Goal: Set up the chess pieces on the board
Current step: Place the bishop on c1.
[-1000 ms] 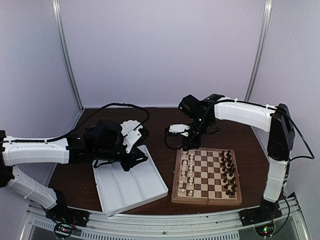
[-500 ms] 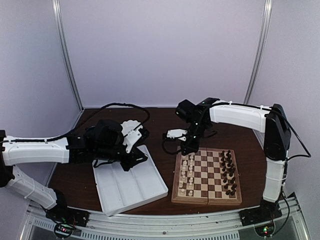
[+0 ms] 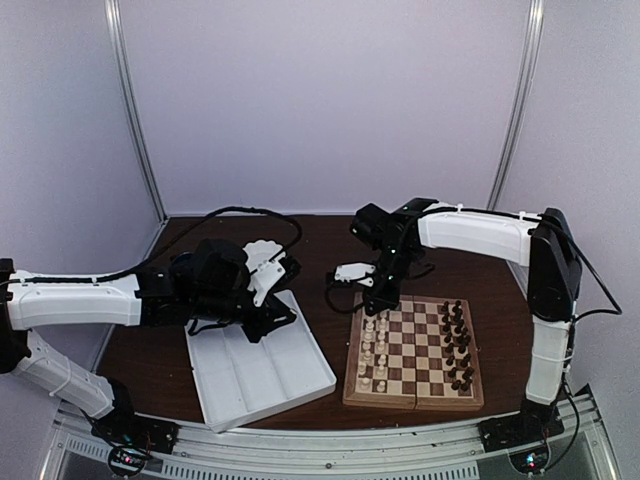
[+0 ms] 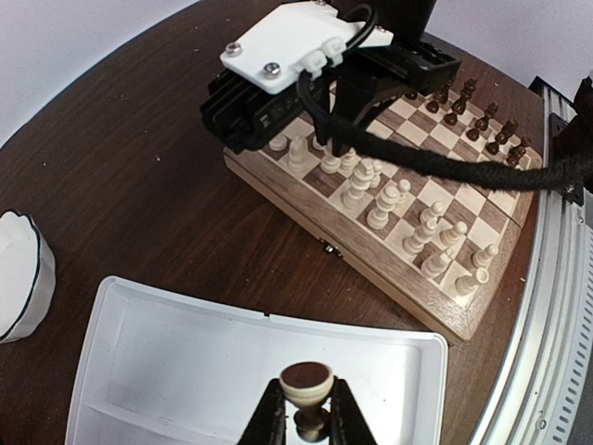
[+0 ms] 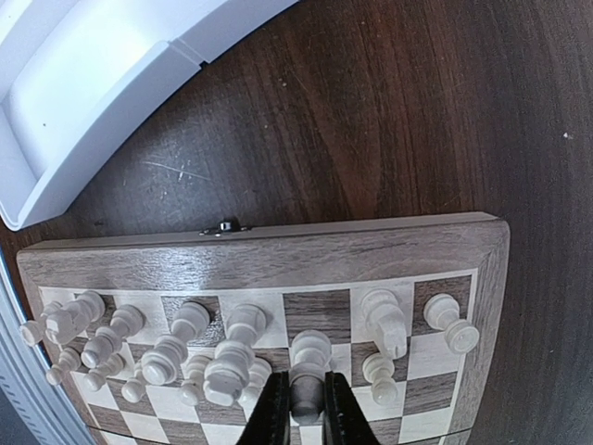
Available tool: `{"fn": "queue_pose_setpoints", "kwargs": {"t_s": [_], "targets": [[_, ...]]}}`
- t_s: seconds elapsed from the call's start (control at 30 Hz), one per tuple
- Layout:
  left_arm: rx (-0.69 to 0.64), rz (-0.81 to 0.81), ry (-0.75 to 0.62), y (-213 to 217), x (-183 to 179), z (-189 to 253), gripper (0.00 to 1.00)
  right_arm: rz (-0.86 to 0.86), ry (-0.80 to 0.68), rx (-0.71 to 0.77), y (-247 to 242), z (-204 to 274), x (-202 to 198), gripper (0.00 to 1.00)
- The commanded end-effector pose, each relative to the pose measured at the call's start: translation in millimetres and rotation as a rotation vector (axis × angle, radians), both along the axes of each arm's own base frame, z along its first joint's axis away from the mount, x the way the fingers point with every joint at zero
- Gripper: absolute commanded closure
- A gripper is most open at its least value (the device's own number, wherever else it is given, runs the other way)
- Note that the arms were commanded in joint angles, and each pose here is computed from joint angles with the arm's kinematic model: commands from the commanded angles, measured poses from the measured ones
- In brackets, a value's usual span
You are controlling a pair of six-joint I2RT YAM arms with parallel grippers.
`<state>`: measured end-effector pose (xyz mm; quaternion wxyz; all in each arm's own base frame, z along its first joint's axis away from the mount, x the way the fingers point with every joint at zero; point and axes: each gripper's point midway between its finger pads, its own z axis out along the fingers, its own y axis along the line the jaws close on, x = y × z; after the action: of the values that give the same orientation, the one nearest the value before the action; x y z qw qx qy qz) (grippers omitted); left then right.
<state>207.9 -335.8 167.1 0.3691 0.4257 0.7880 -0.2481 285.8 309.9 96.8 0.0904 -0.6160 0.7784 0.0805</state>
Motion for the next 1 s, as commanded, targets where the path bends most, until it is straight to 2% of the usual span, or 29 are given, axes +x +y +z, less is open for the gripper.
{"fn": "queue_pose_setpoints", "kwargs": {"t_s": [0.0, 0.57, 0.97], "targets": [[-0.035, -0.002, -0.029, -7.8, 5.4, 15.9, 0.93, 0.022, 0.020, -0.024, -3.6, -8.1, -7.6, 0.89], [-0.036, -0.004, -0.019, -9.6, 5.2, 11.5, 0.93, 0.019, 0.023, -0.023, 1.5, -20.4, -3.7, 0.88], [-0.036, -0.007, -0.014, -10.4, 4.5, 9.6, 0.93, 0.014, 0.028, -0.034, 0.5, -24.8, -3.5, 0.84]]}}
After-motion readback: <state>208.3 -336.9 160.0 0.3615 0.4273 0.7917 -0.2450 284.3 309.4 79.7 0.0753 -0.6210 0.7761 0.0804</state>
